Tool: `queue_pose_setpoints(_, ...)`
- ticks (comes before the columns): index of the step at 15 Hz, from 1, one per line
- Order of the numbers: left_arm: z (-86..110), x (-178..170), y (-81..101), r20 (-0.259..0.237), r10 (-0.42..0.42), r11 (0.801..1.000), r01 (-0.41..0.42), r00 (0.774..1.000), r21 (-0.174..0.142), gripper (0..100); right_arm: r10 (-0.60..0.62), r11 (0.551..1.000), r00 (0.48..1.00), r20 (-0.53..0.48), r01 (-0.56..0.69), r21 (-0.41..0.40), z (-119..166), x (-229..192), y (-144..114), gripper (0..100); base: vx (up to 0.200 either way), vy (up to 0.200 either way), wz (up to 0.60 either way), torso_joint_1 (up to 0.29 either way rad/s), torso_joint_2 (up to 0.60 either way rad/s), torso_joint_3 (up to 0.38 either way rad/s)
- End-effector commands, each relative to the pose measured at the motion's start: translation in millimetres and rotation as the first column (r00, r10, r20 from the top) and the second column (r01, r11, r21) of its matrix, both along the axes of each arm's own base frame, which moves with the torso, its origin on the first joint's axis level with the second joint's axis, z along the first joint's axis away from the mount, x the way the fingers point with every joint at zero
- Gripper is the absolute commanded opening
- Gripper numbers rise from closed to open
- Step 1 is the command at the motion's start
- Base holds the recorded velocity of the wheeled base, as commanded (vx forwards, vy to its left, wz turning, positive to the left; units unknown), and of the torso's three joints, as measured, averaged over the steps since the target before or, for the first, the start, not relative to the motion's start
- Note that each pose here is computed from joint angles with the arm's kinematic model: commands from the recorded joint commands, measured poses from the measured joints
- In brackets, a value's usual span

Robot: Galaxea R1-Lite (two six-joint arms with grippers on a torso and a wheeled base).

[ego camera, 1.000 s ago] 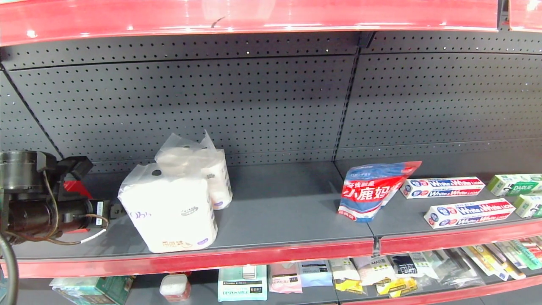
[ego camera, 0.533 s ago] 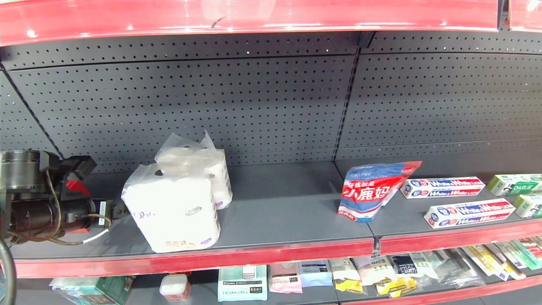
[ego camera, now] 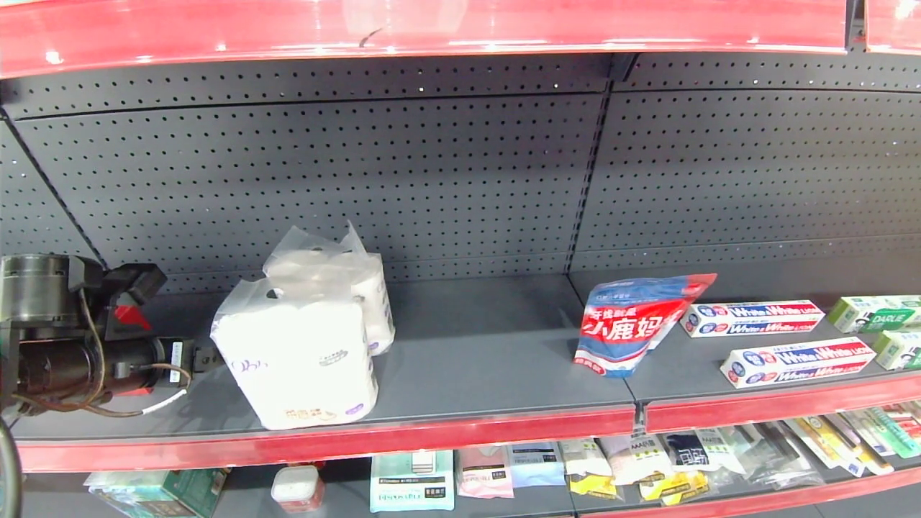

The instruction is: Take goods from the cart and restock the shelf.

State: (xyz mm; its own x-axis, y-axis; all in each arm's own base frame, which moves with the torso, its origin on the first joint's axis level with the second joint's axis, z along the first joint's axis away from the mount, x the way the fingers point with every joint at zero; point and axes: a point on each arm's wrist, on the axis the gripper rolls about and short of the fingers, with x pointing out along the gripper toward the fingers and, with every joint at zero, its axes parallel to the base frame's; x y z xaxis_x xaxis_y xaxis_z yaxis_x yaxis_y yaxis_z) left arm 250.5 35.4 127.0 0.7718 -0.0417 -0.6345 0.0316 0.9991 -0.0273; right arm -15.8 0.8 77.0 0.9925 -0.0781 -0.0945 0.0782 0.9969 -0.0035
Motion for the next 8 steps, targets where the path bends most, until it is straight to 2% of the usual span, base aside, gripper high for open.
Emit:
queue_pose_setpoints(1,0.5,-0.6,-0.4,0.002,-0.001,1.000,0.001,1.000,0.000,100,0.000,1.000,1.000,-0.002,0.000,-0.001,0.0,0.1,0.0,100,0.000,0.000,0.00,0.000,0.00,0.000)
queue_pose_setpoints(8,0.6,-1.4,-5.6,0.001,-0.017,1.000,0.017,1.000,-0.003,100,0.000,1.000,1.000,-0.002,0.000,-0.001,0.0,0.1,0.0,100,0.000,0.000,0.00,0.000,0.00,0.000)
